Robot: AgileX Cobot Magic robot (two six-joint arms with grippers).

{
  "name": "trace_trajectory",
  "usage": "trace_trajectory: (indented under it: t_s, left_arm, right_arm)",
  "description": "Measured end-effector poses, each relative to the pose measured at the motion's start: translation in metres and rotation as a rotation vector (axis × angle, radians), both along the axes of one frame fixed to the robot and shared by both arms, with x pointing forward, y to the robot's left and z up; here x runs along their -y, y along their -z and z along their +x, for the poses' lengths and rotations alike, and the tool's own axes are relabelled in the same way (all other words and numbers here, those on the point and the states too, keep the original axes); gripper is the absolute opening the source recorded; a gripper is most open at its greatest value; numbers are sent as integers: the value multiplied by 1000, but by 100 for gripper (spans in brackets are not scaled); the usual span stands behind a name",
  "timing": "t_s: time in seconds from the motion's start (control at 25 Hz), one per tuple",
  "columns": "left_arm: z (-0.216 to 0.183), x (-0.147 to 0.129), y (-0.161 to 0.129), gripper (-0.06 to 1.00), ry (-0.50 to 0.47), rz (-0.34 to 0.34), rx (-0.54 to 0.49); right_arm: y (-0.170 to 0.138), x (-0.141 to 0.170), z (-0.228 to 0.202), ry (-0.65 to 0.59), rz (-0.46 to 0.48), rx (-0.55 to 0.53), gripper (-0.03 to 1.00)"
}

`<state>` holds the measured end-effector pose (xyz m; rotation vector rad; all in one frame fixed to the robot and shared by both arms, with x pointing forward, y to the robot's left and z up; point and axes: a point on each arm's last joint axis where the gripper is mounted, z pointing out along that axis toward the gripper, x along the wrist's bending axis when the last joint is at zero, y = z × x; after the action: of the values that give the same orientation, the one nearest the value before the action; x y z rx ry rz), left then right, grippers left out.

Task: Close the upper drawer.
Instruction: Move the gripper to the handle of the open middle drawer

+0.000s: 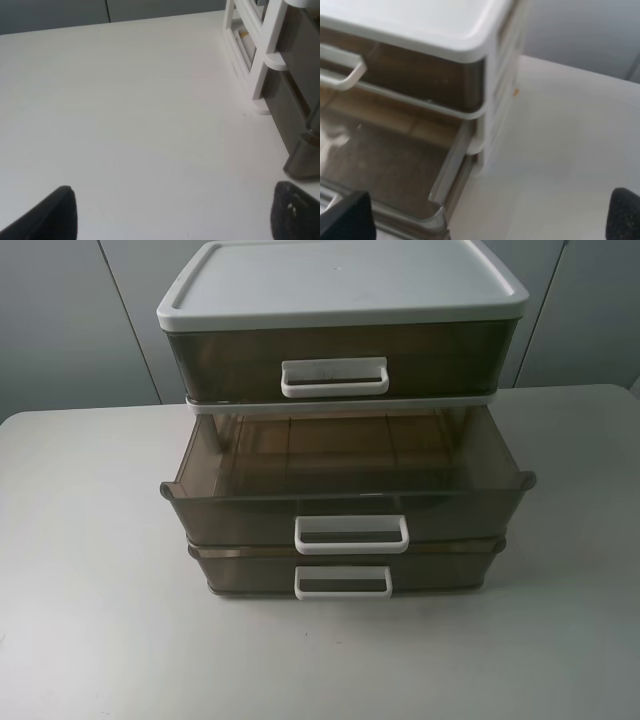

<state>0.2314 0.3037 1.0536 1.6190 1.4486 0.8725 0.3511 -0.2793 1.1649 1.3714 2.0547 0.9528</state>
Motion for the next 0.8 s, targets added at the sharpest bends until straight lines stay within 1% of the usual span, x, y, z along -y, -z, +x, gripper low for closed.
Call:
trace_trajectory:
  t_s: [0.12,0.28,0.36,0.64,0.8]
  left_arm:
    - [0,0,0,74,0,0,0]
    - [0,0,0,74,0,0,0]
    - [0,0,0,74,0,0,0]
    - [0,0,0,74,0,0,0]
    - [0,0,0,74,0,0,0]
  right_arm:
    - [8,-8,21,-129,-37,-65,70]
    - [23,-34,35,-345,-114,-146,70]
    - [30,-50,39,-447,-137,-184,70]
    - [56,-108,38,-755,-200,-308,70]
    - [75,-139,35,-890,-246,-389,70]
